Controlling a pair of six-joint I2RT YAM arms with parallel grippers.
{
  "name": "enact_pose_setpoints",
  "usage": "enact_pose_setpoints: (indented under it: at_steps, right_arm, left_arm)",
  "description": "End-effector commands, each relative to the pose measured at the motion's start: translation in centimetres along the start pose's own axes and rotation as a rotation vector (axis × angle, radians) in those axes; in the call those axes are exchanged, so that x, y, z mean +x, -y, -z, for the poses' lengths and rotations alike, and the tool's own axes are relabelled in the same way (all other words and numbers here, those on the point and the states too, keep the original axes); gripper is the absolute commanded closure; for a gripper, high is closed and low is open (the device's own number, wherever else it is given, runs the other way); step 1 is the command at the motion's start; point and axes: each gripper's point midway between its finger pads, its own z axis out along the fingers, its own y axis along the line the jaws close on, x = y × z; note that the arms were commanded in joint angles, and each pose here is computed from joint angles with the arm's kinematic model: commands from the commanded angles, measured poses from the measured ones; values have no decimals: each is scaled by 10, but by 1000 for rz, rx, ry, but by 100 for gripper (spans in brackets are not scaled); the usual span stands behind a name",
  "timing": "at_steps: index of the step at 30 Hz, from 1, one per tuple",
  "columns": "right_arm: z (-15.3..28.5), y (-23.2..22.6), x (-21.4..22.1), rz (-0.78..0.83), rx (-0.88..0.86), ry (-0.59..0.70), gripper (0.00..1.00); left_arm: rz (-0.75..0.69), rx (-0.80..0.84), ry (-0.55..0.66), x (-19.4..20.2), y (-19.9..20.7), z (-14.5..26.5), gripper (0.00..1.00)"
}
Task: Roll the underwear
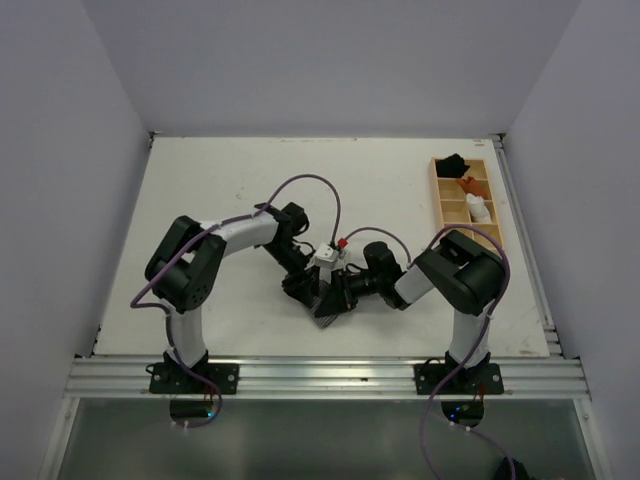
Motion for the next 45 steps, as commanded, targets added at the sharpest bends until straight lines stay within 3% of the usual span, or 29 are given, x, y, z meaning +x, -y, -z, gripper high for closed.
enact_pose_setpoints:
  at_steps: [1,4,9,13,19,24,31,36,41,45]
  right_arm:
    - [6,33,43,-141,129,-87,75]
    - [6,34,43,-139,137,-94,75]
    - [13,37,43,-115,209,-125,72]
    - [27,38,28,-55,349,-122,58]
    - [58,25,-6,9,536,4,46]
    - [80,22,-5,-42,656,60,42]
    - [139,4,-44,-12,899,318,37]
    - [170,-29,-69,154,1020,441,37]
    - [139,-77,-74,404,1032,343,37]
    - [99,-70,-55,581,1084,84,36]
  left_arm:
    - [-46,16,-11,2,-4,-7,52]
    - [-36,39,-23,6,-6,-13,55]
    - [-22,101,-10,9,-9,-22,72]
    - [4,123,-31,11,-12,-27,76]
    - [48,122,-57,18,-20,-32,77]
    - [81,134,-72,21,-26,-37,79]
    - [106,121,-94,17,-39,-39,82]
    - [143,147,-90,16,-40,-46,80]
    - [177,149,-102,17,-42,-49,79]
    - [203,142,-115,19,-45,-50,78]
